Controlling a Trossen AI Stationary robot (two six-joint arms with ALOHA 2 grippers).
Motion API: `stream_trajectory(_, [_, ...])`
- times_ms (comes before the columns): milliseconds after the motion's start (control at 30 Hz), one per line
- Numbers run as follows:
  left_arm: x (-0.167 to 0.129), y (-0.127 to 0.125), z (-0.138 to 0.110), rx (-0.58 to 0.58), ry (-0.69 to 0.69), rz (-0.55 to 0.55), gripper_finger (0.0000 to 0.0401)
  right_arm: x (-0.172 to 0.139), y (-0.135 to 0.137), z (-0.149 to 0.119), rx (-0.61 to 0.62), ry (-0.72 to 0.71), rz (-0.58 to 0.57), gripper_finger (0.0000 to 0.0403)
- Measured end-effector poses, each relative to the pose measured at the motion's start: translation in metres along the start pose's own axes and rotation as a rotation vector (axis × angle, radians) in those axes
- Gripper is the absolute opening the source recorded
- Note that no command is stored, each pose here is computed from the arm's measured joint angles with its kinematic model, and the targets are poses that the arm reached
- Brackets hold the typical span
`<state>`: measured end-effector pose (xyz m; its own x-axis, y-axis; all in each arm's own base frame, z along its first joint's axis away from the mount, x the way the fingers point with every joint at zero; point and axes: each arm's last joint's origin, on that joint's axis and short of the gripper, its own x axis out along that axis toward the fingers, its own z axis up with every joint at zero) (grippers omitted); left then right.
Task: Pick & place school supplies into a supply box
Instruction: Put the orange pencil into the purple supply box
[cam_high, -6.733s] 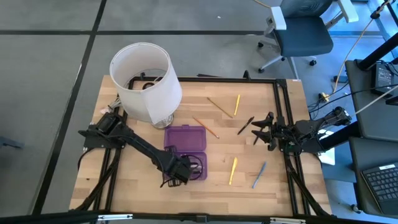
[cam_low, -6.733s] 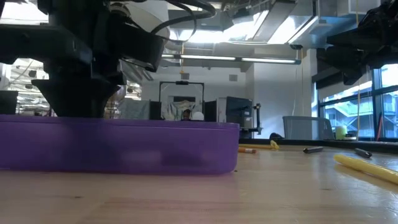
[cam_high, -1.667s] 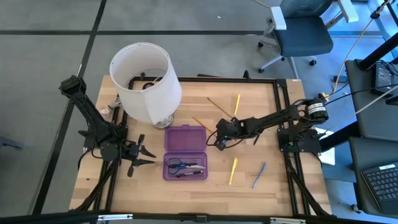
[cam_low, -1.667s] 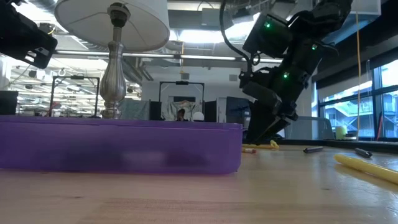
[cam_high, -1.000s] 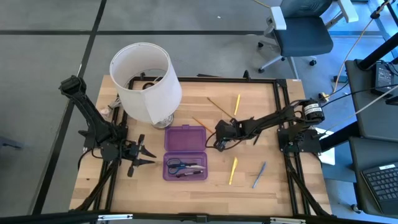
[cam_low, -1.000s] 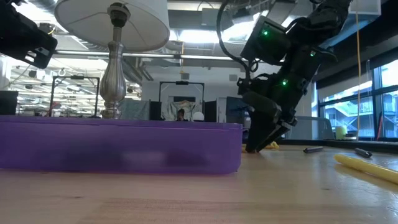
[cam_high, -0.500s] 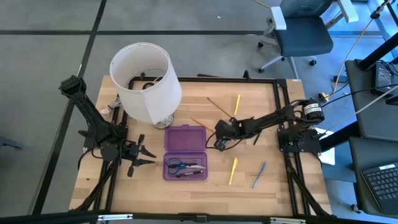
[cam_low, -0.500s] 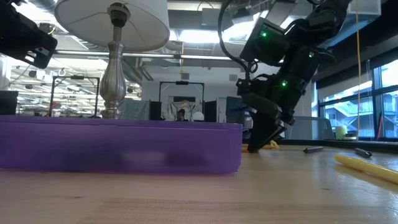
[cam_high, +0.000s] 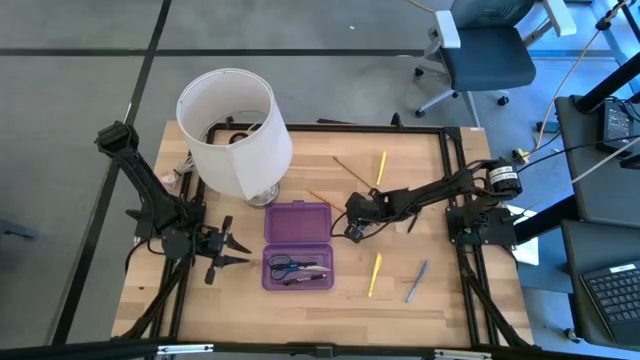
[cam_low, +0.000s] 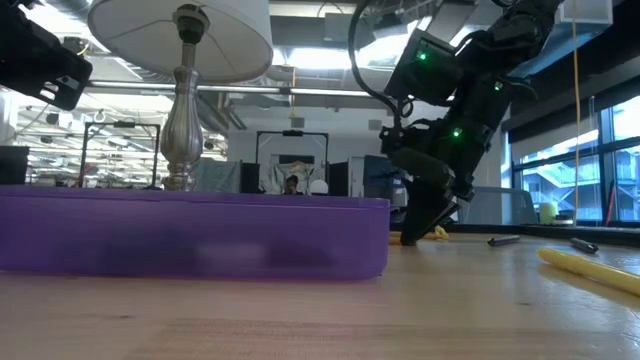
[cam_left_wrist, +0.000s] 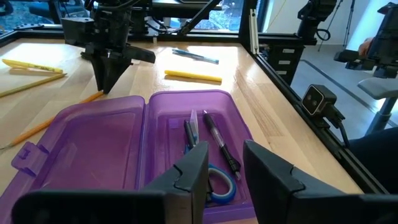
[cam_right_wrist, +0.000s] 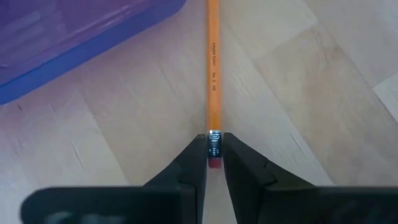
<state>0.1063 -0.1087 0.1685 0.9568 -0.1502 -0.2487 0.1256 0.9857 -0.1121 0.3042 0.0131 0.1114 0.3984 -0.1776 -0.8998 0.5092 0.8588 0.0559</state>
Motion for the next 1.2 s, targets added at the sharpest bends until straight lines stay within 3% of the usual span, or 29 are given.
stream_trajectory(467, [0.000, 0.000, 0.000, 0.000, 0.000, 0.000, 0.0094, 0.000, 0.000, -0.001, -0.043, -0.004, -0.015, 0.0018])
stream_trajectory(1200, [0.000, 0.000, 0.000, -0.001, 0.000, -0.001, 0.0095, -0.024, -0.006, -0.001, 0.023, 0.006, -0.029, 0.0016])
